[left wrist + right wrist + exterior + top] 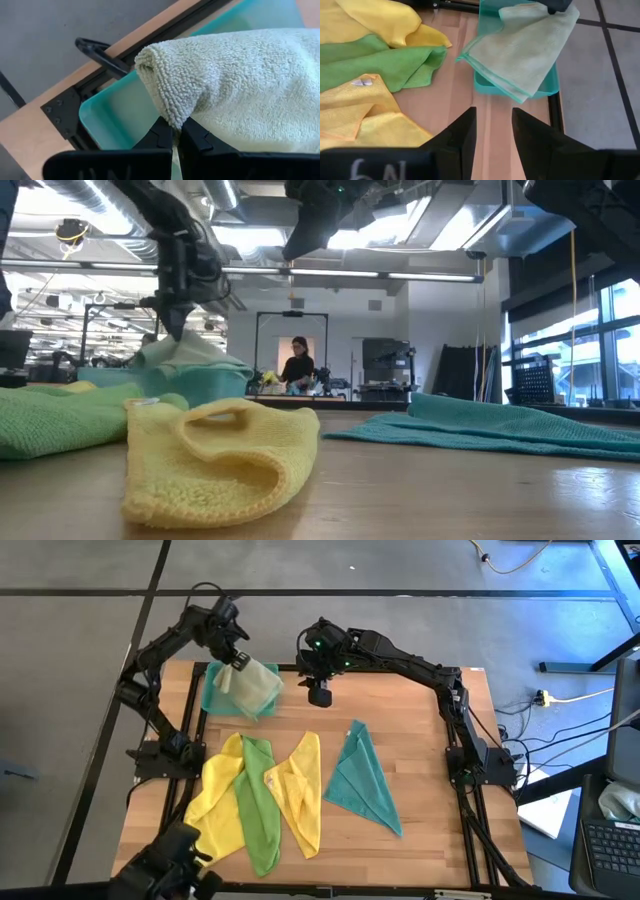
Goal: Fold microfiber towels
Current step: Put the light green microfiber cloth into the blue bin
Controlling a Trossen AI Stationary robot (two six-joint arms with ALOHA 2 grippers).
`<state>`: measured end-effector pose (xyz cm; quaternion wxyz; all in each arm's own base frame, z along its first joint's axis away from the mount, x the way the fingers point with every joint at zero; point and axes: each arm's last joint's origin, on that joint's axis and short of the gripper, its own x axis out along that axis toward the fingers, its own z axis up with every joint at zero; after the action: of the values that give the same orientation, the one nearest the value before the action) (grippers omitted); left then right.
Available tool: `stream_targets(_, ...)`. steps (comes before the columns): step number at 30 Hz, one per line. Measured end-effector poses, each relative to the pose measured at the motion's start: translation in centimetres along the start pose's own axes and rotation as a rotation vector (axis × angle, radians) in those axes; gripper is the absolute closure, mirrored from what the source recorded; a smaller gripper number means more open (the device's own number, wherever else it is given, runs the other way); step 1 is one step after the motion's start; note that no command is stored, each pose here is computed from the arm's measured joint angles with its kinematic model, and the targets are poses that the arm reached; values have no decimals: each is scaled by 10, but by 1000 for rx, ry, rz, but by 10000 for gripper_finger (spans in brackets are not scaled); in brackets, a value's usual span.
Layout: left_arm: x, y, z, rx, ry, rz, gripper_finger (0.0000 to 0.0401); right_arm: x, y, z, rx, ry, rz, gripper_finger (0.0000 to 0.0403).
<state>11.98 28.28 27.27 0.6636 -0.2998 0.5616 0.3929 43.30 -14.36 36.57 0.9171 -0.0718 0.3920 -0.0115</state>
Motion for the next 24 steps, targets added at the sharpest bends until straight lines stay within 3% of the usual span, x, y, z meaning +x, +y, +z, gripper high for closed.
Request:
stream_targets(12, 3, 25, -5, -99, 30, 52, 401, 0, 1, 1, 45, -5, 8, 276)
stream_targets(24, 3, 25, -5, -110, 33, 71, 395, 0, 0, 3, 42, -25, 3, 276)
